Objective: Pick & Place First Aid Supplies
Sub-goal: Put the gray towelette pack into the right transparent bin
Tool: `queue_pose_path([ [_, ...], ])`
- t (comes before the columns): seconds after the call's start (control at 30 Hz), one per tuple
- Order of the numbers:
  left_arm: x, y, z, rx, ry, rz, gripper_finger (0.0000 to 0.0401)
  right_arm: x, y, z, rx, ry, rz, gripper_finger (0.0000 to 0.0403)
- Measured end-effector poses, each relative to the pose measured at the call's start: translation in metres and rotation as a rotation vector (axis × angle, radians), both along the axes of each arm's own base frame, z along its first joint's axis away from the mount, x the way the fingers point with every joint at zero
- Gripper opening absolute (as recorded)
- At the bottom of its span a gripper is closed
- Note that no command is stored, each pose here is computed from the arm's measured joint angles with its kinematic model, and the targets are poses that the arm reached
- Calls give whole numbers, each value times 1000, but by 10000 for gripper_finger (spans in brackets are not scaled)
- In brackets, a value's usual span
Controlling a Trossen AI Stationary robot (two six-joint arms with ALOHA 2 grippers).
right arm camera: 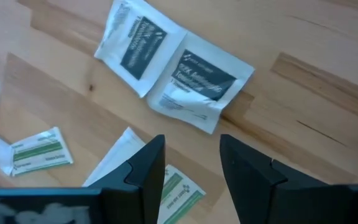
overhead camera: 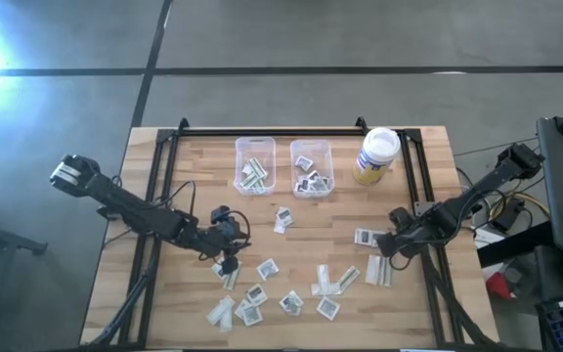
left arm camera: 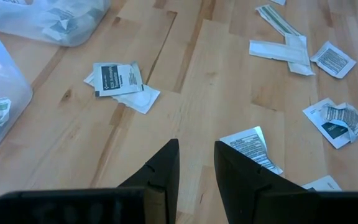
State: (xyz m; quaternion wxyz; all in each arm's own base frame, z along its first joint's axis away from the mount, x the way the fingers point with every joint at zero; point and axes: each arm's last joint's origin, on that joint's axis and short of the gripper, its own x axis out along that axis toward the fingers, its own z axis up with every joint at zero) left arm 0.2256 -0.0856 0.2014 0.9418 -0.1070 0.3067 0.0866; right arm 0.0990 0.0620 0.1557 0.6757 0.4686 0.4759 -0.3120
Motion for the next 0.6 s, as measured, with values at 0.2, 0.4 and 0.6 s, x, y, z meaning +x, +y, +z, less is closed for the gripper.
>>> queue_pose_path([
  [0.2, 0, 0, 0, 0, 0, 0, 94, -5, -3, -13, 0, 27, -57, 151],
  [0.4, 0, 0, 0, 0, 0, 0, 94, -4, -4, -13, -15, 7, -83, 153],
  [0.6, 0, 0, 0, 0, 0, 0, 94, -4, -4, -13, -13, -4, -129, 150],
])
